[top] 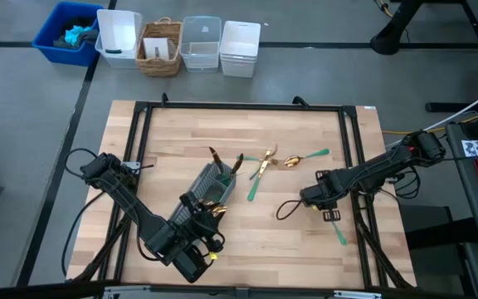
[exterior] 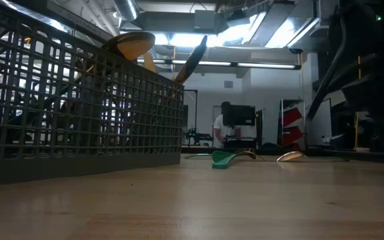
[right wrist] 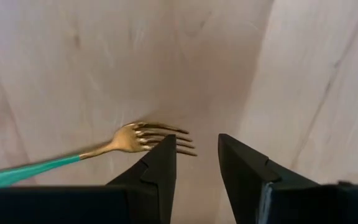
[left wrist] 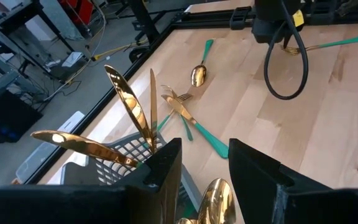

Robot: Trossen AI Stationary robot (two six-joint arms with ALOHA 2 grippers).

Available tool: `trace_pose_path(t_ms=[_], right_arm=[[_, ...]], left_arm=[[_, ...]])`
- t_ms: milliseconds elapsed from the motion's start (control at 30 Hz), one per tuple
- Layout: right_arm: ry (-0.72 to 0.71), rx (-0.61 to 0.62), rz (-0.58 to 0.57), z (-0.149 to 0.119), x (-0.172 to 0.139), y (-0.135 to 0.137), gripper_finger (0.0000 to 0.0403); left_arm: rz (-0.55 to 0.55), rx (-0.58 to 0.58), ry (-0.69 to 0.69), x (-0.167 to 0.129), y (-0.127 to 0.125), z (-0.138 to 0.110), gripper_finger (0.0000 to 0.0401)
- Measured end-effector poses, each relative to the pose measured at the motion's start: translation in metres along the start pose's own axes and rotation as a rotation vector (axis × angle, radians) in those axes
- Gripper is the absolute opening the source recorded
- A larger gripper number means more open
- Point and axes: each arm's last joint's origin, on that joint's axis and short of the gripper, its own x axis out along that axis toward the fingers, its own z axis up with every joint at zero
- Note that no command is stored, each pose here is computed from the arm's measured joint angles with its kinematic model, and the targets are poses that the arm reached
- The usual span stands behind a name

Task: Sort silverware
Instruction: Put the green fork into the silverware basket

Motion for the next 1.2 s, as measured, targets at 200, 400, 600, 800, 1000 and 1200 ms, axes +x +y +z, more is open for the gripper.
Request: trace_pose_path(t_ms=[200, 400, 600, 800, 1000, 1200], right_arm=[[0.006, -0.018, 0.049, 0.000, 0.001, 0.001, 0.0122], [-0.024, -0.034, 0.104, -0.002, 0.015, 0.002, 0.0122], [-0.019, -0.023, 0.114, -0.004, 0.019, 0.001, 0.0121], [-0.011, -0.022, 0.128, -0.005, 0.019, 0.002, 0.0083], [-0.005, -0.023, 0.153, -0.005, 0.018, 0.002, 0.0038], [-0.001, -0.004, 0.170, -0.005, 0.018, 0.003, 0.0020]], left_arm=[[0.000, 0.002, 0.000, 0.000, 0.000, 0.000, 0.0123], [-0.001, 0.004, -0.001, 0.000, 0.000, 0.000, 0.0123], [-0.008, -0.005, -0.005, 0.000, -0.001, 0.001, 0.0123], [-0.009, 0.000, -0.006, 0.000, -0.001, 0.001, 0.0123], [-0.008, 0.003, -0.006, 0.000, -0.001, 0.001, 0.0123], [-0.008, 0.003, -0.006, 0.000, -0.001, 0.001, 0.0123]])
